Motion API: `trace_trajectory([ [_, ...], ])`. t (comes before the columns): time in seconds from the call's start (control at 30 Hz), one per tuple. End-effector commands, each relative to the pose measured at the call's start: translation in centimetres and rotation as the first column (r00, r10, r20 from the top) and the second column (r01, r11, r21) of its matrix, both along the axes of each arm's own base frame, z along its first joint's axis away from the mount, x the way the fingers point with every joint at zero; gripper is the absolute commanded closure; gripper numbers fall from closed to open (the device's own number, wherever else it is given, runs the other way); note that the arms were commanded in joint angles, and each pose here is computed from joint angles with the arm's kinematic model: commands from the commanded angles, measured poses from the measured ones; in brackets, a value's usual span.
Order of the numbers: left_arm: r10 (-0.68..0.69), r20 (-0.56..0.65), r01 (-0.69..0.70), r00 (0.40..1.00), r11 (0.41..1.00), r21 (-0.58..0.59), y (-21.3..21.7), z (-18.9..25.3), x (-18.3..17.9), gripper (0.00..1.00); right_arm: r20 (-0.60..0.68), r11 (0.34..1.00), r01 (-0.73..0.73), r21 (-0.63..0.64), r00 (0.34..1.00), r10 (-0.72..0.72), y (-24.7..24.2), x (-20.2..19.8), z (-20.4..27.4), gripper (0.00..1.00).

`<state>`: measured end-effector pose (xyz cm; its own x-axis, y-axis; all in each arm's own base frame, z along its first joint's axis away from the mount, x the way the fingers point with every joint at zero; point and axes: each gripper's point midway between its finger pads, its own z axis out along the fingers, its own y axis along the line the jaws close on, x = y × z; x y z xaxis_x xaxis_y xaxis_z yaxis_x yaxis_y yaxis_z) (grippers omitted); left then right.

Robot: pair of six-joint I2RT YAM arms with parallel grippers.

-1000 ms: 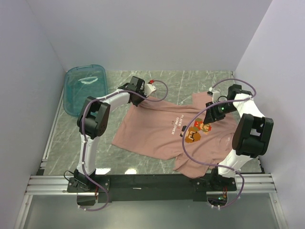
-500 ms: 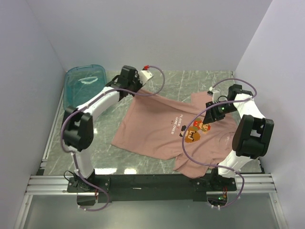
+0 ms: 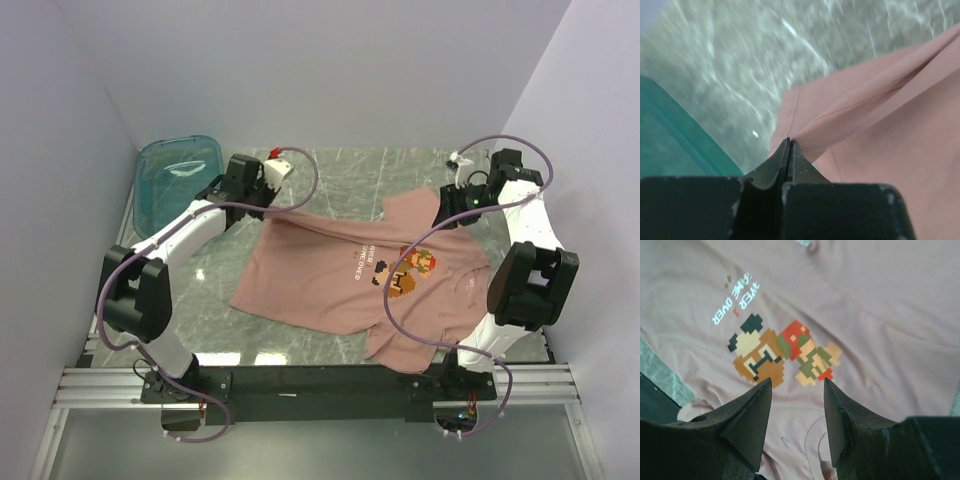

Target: Fold and stack the t-shirts

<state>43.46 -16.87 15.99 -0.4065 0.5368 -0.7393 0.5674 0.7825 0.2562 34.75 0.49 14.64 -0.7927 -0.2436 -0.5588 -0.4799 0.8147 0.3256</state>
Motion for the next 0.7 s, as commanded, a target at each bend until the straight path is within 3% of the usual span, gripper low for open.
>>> trace_trajectory([
  [0.0, 0.049, -0.057, -0.055, 0.997, 0.993, -0.105, 0.4, 0.0, -2.0, 1.0, 0.02, 0.999, 0.053, 0.013, 0.998, -0.053, -0.4, 2.5, 0.8, 0.47],
  [0.23, 0.054, -0.243, -0.096, 0.969, 0.981, -0.166, -0.1, -4.1, -4.0, 0.99, -0.021, 0.999, 0.018, 0.05, 1.0, -0.017, 1.3, 2.5, -0.3, 0.47],
  [0.37, 0.163, -0.336, -0.219, 0.928, 0.966, -0.137, 1.2, -6.2, -3.3, 0.94, -0.03, 0.999, -0.005, 0.04, 1.0, 0.006, 1.9, 1.7, -1.1, 0.47],
  [0.4, 0.206, -0.357, -0.265, 0.911, 0.956, -0.123, 1.8, -6.7, -3.2, 0.91, -0.035, 0.999, -0.006, 0.039, 0.999, 0.007, 2.0, 1.3, -1.3, 0.47],
  [0.43, 0.263, -0.378, -0.327, 0.887, 0.938, -0.113, 2.3, -7.4, -3.0, 0.8, -0.033, 0.999, -0.007, 0.034, 0.999, 0.008, 2.0, 1.1, -1.4, 0.47],
  [0.5, 0.313, -0.352, -0.368, 0.882, 0.924, -0.102, 3.1, -6.8, -2.1, 0.73, -0.03, 1.0, -0.008, 0.023, 1.0, 0.008, 1.9, 0.7, -1.6, 0.47],
  [0.67, 0.154, -0.2, -0.193, 0.967, 0.962, -0.192, 1.5, -2.7, -2.8, 0.46, -0.026, 1.0, -0.02, 0.015, 0.999, 0.02, 1.9, 0.1, -1.9, 0.47],
])
